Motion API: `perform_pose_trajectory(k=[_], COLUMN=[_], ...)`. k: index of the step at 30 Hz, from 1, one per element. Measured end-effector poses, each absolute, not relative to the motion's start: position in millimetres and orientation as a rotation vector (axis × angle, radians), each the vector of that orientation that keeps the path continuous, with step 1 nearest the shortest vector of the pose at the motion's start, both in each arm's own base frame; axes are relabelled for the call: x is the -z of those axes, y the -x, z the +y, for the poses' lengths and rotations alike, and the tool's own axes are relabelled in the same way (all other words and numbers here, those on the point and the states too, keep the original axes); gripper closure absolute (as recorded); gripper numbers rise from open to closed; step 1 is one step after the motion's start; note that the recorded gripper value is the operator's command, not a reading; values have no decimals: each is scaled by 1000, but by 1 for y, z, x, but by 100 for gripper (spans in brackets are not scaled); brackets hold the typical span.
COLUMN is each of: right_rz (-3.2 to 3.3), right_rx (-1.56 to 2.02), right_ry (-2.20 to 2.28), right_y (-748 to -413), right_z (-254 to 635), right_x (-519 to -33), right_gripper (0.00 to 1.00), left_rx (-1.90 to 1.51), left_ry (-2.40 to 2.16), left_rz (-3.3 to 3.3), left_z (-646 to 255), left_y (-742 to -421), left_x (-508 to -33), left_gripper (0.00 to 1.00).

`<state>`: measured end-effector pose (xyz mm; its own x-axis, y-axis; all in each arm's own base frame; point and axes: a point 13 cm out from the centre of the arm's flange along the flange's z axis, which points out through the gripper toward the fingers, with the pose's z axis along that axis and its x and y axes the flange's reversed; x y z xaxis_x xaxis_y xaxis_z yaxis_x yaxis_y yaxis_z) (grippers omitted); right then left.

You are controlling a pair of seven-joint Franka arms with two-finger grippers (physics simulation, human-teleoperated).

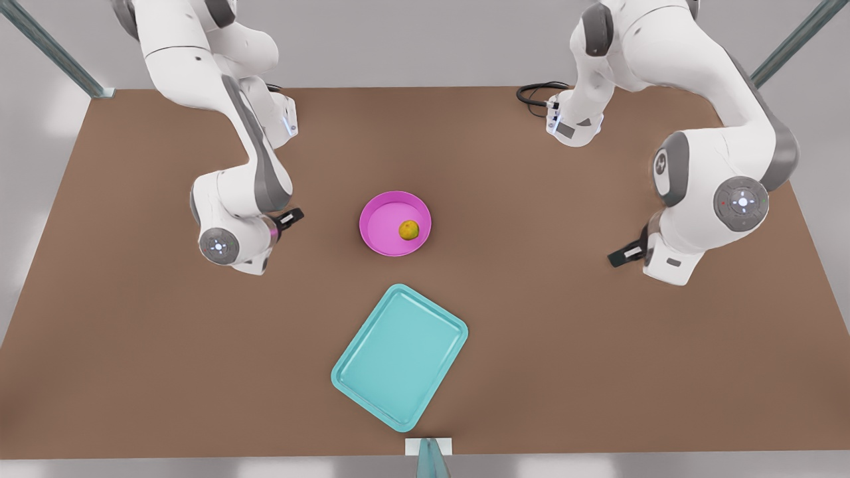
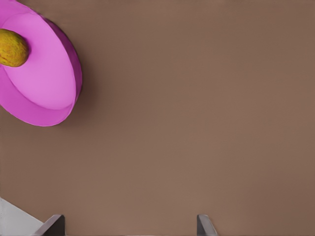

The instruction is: Place the orange on the plate with the left arm and the plate on the tray with the right arm

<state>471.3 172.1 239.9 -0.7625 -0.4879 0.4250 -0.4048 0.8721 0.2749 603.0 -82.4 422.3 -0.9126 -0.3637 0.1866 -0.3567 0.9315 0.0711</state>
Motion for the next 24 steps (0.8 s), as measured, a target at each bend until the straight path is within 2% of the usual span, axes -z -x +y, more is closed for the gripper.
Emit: perform_pose_trajectory(k=[2, 4, 6, 13, 18, 24], right_rz=[-2581, -2614, -2665, -2752, -2769, -2777], right_rx=[267, 310, 352, 500, 557, 554], right_ry=[-588, -517, -463, -235, -210, -168], right_y=[-465, -439, -425, -447, -439, -434], right_z=[179, 185, 201, 251, 310, 328], right_x=[-215, -190, -171, -119, -99, -76], right_gripper=[0, 0, 0, 0, 0, 0], left_rx=[-87, -61, -27, -1, -18, -26], left_ry=[-413, -320, -266, -176, -129, -87], left_rz=[-2851, -2856, -2860, -2856, -2849, -2840], left_z=[-68, -70, -71, -65, -65, -65], left_y=[-584, -573, -571, -568, -566, -564], left_x=[-432, -439, -440, -440, -439, -439], left_gripper=[0, 0, 0, 0, 0, 0])
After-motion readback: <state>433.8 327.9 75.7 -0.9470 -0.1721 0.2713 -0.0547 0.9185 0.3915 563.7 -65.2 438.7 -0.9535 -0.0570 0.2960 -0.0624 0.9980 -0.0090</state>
